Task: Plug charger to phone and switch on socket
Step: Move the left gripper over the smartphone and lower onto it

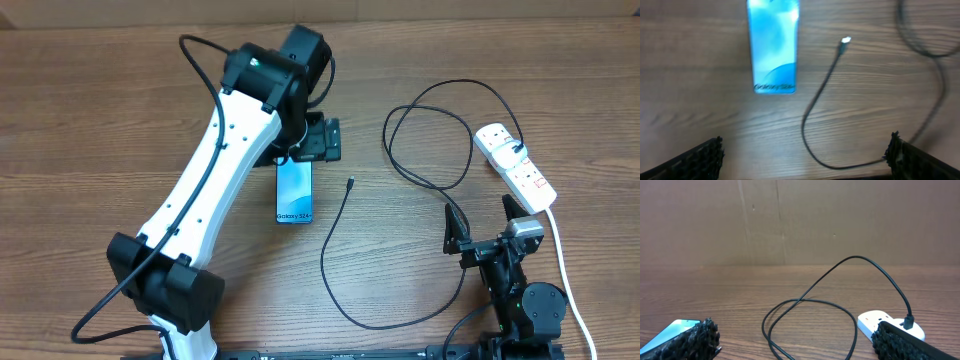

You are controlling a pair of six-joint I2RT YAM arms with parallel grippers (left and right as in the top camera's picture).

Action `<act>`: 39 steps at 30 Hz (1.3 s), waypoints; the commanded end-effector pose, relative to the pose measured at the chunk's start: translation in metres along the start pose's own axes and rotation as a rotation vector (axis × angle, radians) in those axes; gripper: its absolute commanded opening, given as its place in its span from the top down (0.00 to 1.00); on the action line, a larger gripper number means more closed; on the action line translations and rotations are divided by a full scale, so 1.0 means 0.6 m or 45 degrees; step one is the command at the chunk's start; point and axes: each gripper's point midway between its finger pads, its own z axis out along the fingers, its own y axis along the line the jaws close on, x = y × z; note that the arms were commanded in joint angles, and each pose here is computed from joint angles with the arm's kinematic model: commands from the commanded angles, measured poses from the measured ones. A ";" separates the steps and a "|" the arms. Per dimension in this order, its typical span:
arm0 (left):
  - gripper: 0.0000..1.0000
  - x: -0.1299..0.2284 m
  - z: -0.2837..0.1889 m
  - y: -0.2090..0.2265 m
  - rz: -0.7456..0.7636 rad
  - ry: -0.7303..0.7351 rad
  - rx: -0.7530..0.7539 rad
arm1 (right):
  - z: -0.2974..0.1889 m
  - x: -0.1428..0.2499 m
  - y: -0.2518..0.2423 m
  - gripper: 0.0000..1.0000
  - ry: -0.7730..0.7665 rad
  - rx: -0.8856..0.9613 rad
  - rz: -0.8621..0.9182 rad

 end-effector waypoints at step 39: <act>0.00 -0.020 0.290 0.061 0.046 0.059 -0.173 | 0.000 0.004 0.001 0.00 -0.003 -0.001 0.003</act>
